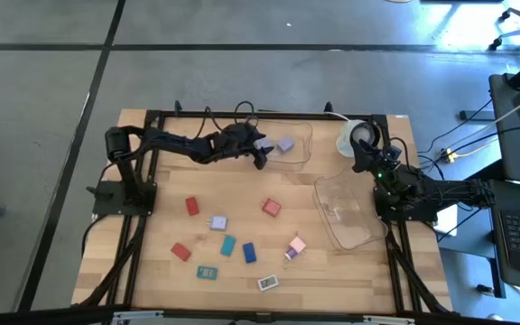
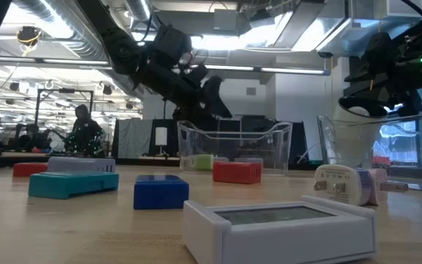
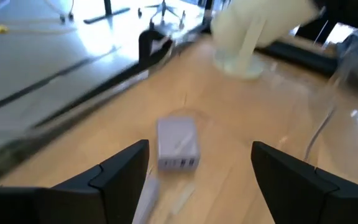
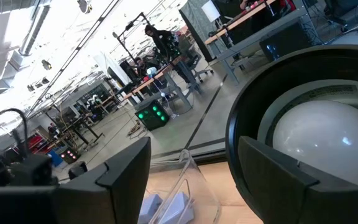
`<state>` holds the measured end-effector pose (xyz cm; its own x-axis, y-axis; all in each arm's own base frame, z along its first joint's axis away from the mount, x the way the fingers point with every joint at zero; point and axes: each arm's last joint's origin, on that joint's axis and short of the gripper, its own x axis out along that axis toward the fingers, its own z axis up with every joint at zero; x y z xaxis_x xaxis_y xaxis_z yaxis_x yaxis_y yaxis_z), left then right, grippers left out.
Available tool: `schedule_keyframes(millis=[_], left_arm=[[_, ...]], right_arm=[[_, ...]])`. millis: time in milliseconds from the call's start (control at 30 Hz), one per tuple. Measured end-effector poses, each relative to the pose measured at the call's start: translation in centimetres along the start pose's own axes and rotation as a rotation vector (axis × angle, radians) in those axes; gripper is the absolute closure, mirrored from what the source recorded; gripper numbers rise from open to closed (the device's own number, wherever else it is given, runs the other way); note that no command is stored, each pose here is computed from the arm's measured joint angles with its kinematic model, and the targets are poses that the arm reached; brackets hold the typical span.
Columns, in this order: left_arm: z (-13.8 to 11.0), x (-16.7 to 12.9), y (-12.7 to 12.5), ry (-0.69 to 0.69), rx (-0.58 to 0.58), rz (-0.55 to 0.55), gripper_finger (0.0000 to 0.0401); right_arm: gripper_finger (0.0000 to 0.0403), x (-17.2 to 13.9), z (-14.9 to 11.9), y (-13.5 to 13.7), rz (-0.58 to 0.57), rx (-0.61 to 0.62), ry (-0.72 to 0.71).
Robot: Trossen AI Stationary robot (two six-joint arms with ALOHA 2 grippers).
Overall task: Pick & Place Office items
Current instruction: Put the top red digital clock into the bottom transparent bin
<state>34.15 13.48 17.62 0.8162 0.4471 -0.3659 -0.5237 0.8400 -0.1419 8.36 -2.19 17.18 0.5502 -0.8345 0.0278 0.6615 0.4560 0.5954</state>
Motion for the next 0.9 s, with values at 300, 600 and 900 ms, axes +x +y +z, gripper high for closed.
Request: schedule_keyframes(millis=[300, 600, 900], left_arm=[[3.3, -2.6, -1.5, -0.071, 0.005, -0.036, 0.0122], [3.2, -6.7, -3.8, 0.097, -0.053, 0.041, 0.0122], [1.8, -11.4, -6.2, 0.292, -0.153, 0.122, 0.0122]], right_arm=[[0.0156, 0.0, 0.0, 0.0, 0.000, 0.000, 0.000], [0.0156, 0.0, 0.0, 0.0, 0.000, 0.000, 0.000], [0.0156, 0.0, 0.0, 0.0, 0.000, 0.000, 0.000]])
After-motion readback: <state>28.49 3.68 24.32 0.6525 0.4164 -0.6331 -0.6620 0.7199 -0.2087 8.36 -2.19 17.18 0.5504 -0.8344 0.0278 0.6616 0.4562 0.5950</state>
